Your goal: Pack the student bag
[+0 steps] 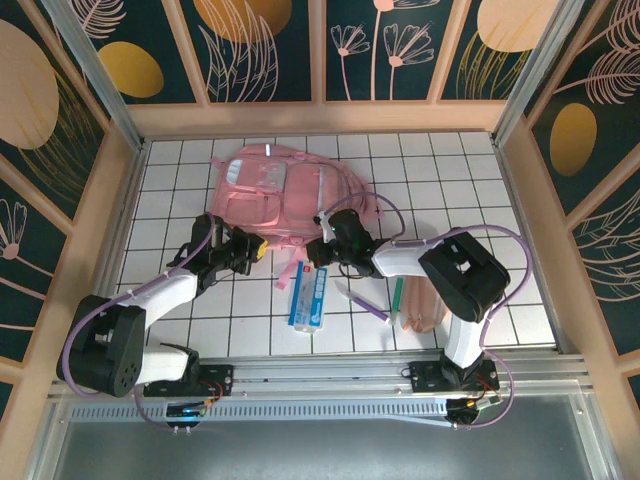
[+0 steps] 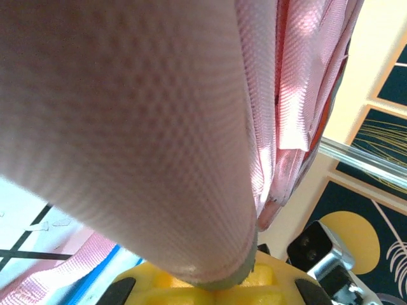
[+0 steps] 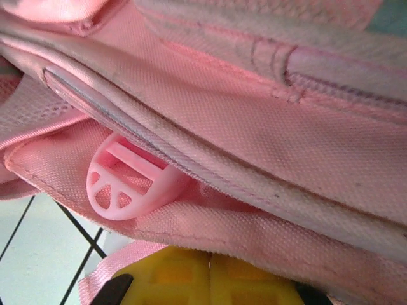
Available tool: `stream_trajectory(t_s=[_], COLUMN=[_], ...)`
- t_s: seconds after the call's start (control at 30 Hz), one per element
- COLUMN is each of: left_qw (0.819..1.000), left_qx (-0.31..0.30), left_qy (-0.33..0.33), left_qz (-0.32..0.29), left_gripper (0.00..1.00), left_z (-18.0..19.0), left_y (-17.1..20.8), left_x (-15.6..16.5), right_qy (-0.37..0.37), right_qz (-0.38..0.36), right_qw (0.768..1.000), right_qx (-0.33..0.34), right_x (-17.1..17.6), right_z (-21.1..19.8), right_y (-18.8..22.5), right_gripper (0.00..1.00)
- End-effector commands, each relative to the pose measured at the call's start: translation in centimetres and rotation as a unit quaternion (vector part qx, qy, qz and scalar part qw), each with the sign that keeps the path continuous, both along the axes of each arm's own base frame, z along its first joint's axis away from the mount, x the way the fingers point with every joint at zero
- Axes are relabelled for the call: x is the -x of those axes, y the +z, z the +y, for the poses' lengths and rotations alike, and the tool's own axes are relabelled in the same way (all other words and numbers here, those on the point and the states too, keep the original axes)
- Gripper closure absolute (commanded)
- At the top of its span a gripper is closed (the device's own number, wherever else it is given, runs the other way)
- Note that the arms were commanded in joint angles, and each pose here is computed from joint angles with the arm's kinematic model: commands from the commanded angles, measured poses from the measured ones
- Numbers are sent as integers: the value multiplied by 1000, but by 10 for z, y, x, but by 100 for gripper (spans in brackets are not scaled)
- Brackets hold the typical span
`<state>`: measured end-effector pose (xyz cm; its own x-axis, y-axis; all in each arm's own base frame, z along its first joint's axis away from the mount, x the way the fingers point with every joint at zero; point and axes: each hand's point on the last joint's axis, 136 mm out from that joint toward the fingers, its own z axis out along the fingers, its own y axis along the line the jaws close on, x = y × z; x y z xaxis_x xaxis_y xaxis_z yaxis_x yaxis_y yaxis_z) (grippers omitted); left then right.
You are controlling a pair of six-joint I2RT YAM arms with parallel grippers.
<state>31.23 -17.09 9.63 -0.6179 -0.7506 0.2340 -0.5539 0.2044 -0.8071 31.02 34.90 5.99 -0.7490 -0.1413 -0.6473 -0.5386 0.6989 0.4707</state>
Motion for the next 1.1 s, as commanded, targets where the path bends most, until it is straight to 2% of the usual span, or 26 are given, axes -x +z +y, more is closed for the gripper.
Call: stream_trajectory(t_s=[0.0, 0.07, 0.17, 0.4, 0.6, 0.73, 0.77, 0.83, 0.87, 0.97, 1.07], left_qw=[997, 998, 998, 998, 999, 993, 990, 980, 977, 980, 968], left_qx=[60, 43, 29, -1, -36, -98, -119, -181, -193, -184, -237], left_qy=[8, 16, 32, 49, -10, -57, -74, -87, -86, -72, -77], left_qz=[41, 40, 44, 37, 34, 22, 4, 7, 6, -18, -8], left_gripper=[100, 100, 100, 100, 100, 100, 93, 76, 71, 62, 59], left_z=[-12, -4, 13, 43, 53, 69, 73, 87, 90, 86, 82], left_y=[13, 7, -3, -12, -26, -39, -35, -33, -28, -7, 1], left_x=[9, 6, 2, -6, -22, -44, -55, -66, -70, -69, -49], right_qy=[-49, -80, -107, -147, -144, -90, -76, -37, -8, 72, 104], right_qz=[-14, 25, 79, 81, 73, 59, 59, 61, 62, 49, 42], right_qw=[999, 995, 989, 978, 978, 988, 990, 995, 997, 996, 994], right_qx=[16, 56, 63, 122, 129, 109, 98, 70, 49, 13, 2], right_x=[-17, -19, -16, -15, -19, -12, -9, -1, 6, 27, 33], right_z=[-17, -35, -58, -102, -119, -106, -101, -87, -77, -45, -25], right_y=[14, 0, -14, -25, -19, -6, -2, 6, 12, 30, 41], right_gripper=[100, 100, 100, 100, 100, 100, 100, 100, 100, 100, 100])
